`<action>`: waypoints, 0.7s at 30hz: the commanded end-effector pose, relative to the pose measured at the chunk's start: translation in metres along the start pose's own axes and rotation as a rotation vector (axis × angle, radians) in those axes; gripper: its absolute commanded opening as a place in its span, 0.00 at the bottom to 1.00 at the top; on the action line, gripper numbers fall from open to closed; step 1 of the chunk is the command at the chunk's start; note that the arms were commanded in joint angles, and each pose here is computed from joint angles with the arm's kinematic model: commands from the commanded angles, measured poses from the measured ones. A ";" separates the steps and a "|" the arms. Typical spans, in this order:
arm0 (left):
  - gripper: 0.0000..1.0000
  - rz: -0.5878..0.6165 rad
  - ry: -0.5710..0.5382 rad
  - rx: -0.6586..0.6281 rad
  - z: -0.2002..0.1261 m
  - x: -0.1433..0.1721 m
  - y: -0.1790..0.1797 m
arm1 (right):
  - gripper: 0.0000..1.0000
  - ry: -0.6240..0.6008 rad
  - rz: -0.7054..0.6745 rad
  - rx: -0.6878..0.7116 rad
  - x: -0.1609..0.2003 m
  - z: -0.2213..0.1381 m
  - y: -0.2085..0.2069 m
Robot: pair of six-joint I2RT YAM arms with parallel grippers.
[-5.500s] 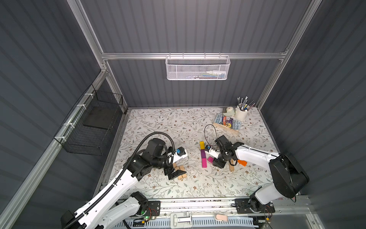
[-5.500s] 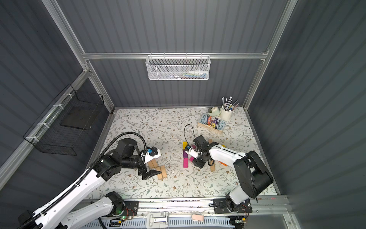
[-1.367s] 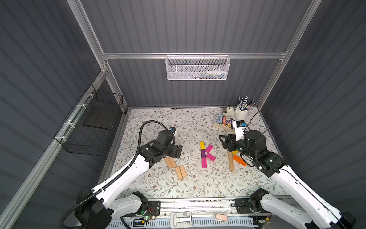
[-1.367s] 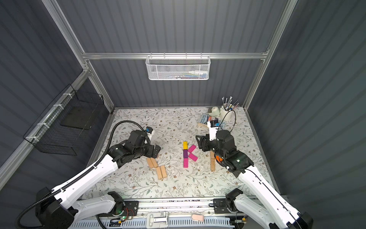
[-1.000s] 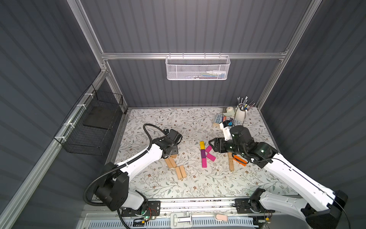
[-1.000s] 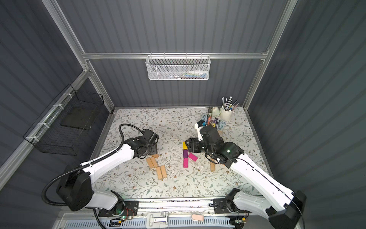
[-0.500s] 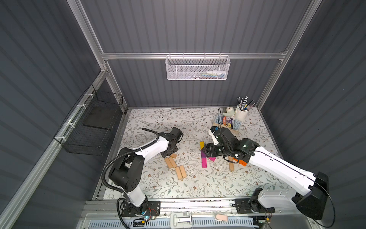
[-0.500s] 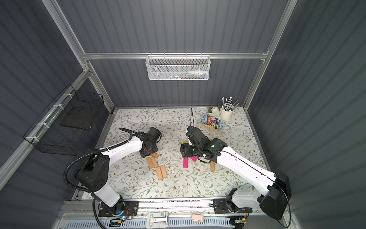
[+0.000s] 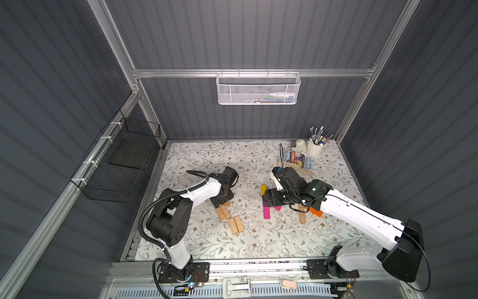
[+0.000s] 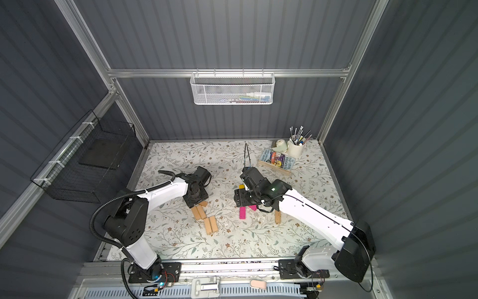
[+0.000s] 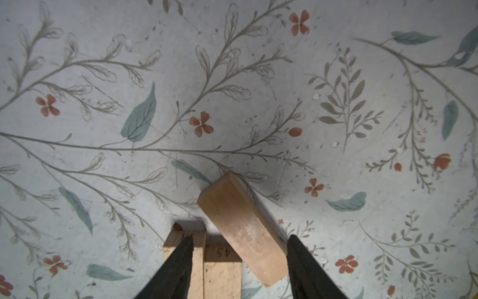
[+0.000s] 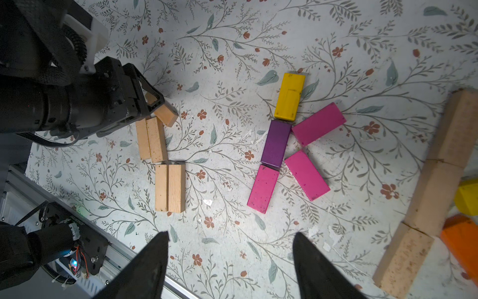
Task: Assemble the letter k with building blocks
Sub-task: Pick up the building block from the center of the board.
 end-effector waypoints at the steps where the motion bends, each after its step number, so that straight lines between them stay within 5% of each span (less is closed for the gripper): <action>1: 0.59 -0.016 0.032 -0.012 0.009 0.003 0.003 | 0.76 -0.011 -0.001 0.007 0.000 -0.008 0.000; 21: 0.29 0.087 0.040 -0.017 0.025 0.003 -0.006 | 0.76 -0.013 0.002 0.031 0.001 -0.010 -0.004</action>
Point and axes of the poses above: each gripper's point midway between its finger pads, its own z axis out along the fingers, its own y axis along the line the jaws close on, x = y × z, the point moved 5 cm from there along -z, back along the fingers, and after that the axes turned 11 degrees about -z, right-handed, at the moved point
